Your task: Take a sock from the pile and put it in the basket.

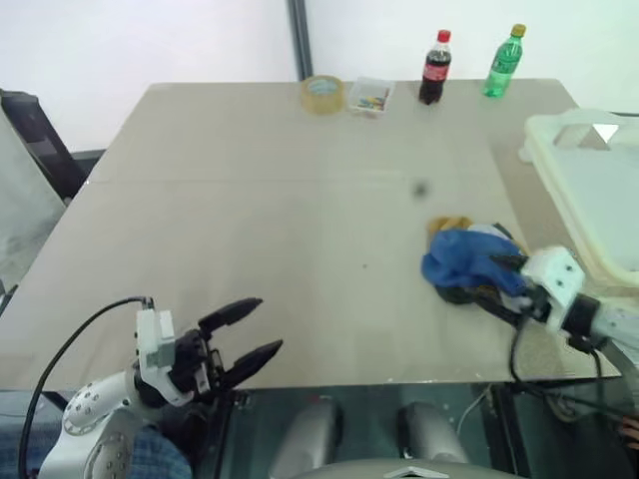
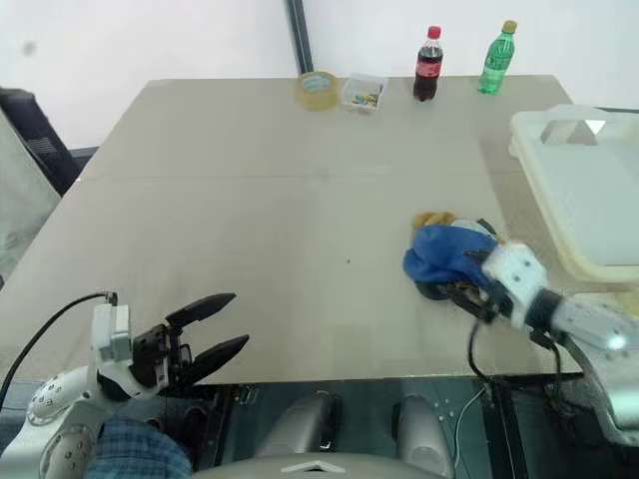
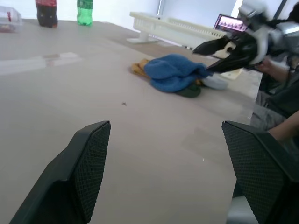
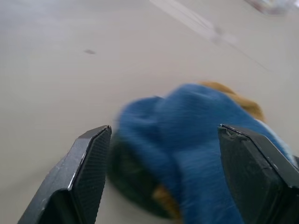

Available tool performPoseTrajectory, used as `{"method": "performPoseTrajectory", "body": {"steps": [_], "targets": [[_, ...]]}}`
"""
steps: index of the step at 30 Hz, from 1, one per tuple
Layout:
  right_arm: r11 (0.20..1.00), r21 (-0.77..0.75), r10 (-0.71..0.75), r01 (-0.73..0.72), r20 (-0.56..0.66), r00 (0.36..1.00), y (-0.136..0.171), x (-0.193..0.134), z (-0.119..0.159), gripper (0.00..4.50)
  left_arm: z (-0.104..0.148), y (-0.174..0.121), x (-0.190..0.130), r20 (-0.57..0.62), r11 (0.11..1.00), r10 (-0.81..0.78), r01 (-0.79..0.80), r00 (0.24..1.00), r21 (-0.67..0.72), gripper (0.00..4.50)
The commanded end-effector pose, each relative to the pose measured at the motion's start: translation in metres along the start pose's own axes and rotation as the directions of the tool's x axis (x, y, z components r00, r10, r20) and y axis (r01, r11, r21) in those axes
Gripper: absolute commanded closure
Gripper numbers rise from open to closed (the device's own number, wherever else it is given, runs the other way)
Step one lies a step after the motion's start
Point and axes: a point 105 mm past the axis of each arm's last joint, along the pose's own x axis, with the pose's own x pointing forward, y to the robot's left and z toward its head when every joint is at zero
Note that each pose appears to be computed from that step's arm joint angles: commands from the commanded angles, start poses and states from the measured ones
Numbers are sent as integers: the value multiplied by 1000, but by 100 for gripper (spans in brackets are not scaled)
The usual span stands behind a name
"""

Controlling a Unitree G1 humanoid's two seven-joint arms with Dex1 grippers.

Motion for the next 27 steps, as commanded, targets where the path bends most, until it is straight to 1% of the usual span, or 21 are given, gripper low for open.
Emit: {"method": "performPoseTrajectory", "body": {"steps": [1, 3, 5, 10, 13, 16, 19, 24, 27], "targets": [[996, -24, -90, 88, -100, 991, -15, 17, -5, 80, 9, -1, -4, 26, 999, -37, 37, 999, -1, 36], [993, -12, -119, 119, -87, 989, -20, 24, 1, 80, 12, 0, -5, 27, 999, -44, 44, 999, 5, 36], [992, -25, -122, 120, -101, 987, -21, 29, 2, 80, 14, 1, -5, 34, 999, -46, 46, 998, 6, 36], [998, -8, -66, 65, -113, 991, -10, 42, 6, 80, 16, 1, -5, 37, 999, -52, 51, 998, 14, 36], [999, -17, -43, 42, -132, 990, -6, 46, 6, 157, 16, 1, -5, 37, 999, -47, 47, 998, 19, 36], [999, -24, -36, 33, -134, 990, -5, 48, 6, 287, 16, 0, -4, 37, 999, -49, 48, 998, 23, 36], [999, -23, -39, 37, -111, 993, -5, 49, 13, 437, 18, 0, -2, 46, 999, -43, 42, 998, 21, 36], [999, -46, -20, 15, -89, 996, -1, 50, 20, 437, 18, 0, -1, 43, 999, -42, 41, 998, 23, 36], [997, -63, 51, -54, -45, 998, 14, 57, 37, 437, 19, -1, -1, 42, 999, -42, 41, 998, 20, 36]]}}
